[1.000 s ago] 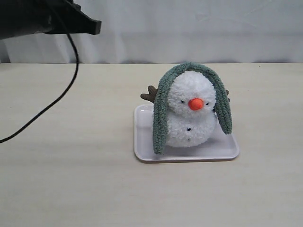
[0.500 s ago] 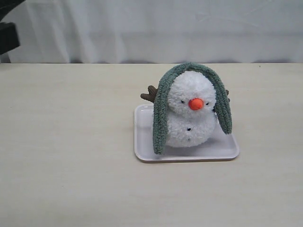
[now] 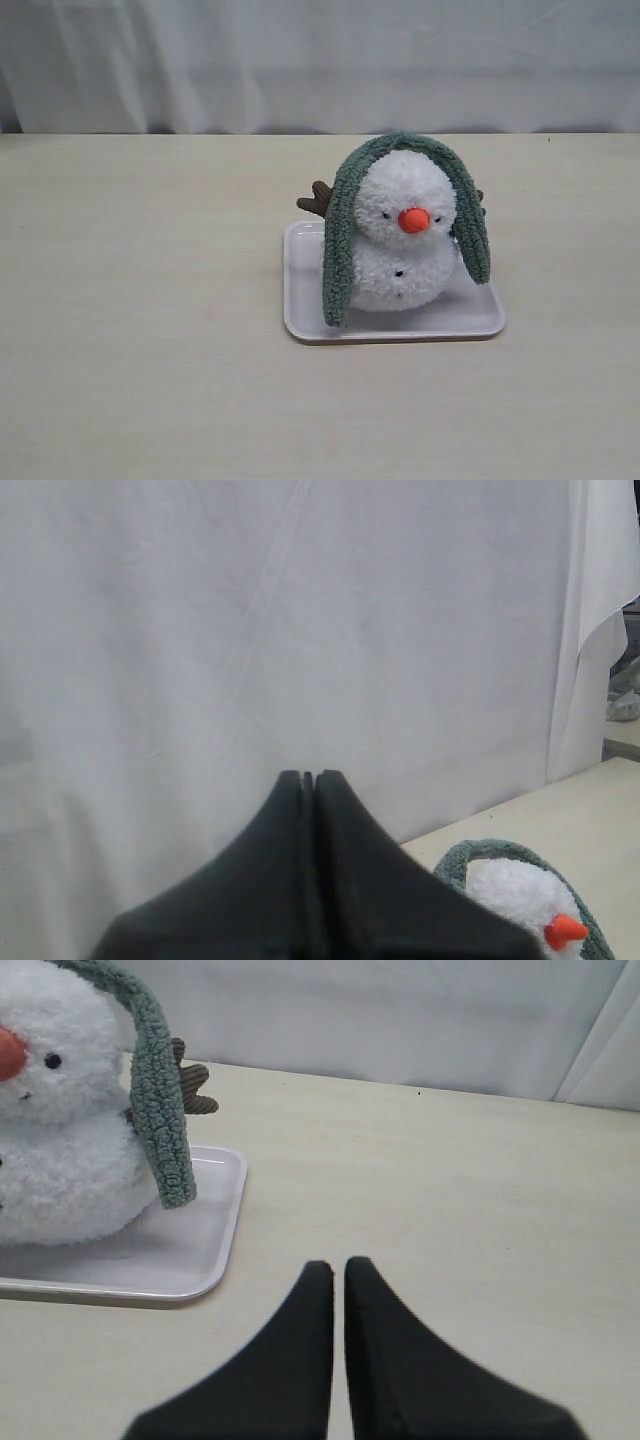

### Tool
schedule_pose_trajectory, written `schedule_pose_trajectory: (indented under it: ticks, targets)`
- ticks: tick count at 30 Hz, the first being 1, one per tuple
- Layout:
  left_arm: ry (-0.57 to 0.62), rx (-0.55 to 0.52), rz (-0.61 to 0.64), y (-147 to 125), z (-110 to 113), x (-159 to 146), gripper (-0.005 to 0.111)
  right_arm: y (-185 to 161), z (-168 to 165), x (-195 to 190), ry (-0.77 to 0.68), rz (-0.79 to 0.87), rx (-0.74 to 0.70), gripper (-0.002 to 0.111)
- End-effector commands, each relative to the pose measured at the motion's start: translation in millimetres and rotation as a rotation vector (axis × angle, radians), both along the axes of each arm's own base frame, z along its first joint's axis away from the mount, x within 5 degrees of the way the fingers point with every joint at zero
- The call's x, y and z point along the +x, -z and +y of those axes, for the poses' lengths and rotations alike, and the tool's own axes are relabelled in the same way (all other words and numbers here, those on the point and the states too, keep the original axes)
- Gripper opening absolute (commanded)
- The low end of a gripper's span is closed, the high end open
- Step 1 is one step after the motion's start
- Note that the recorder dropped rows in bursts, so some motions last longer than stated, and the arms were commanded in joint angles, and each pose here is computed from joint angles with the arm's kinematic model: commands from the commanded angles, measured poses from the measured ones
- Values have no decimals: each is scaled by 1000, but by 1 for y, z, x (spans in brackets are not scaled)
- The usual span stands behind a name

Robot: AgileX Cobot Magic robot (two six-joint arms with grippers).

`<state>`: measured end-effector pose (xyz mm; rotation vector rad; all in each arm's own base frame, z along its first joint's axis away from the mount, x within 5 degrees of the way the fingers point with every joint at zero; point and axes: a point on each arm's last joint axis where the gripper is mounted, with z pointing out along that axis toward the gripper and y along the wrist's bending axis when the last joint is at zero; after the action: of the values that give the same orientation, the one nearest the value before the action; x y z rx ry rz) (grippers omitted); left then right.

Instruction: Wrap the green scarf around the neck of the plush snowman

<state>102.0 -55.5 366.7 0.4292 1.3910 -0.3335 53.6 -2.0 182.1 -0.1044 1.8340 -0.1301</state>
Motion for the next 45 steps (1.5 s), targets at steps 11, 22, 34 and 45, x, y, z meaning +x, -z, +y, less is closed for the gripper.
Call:
schedule_pose_trajectory:
  ticks: [11, 22, 34, 45]
  targets:
    - [-9, -16, 6, 1, 2, -1, 0, 0, 0, 0, -1, -12, -2, 4]
    - [-151, 833, -517, -3, 11, -21, 0, 0, 0, 0, -1, -12, -2, 4]
    - [-428, 1461, -788, -10, 32, -39, 0, 0, 0, 0, -1, -12, -2, 4]
    - [-757, 1517, -714, -17, 53, -76, 0, 0, 0, 0, -1, -12, -2, 4]
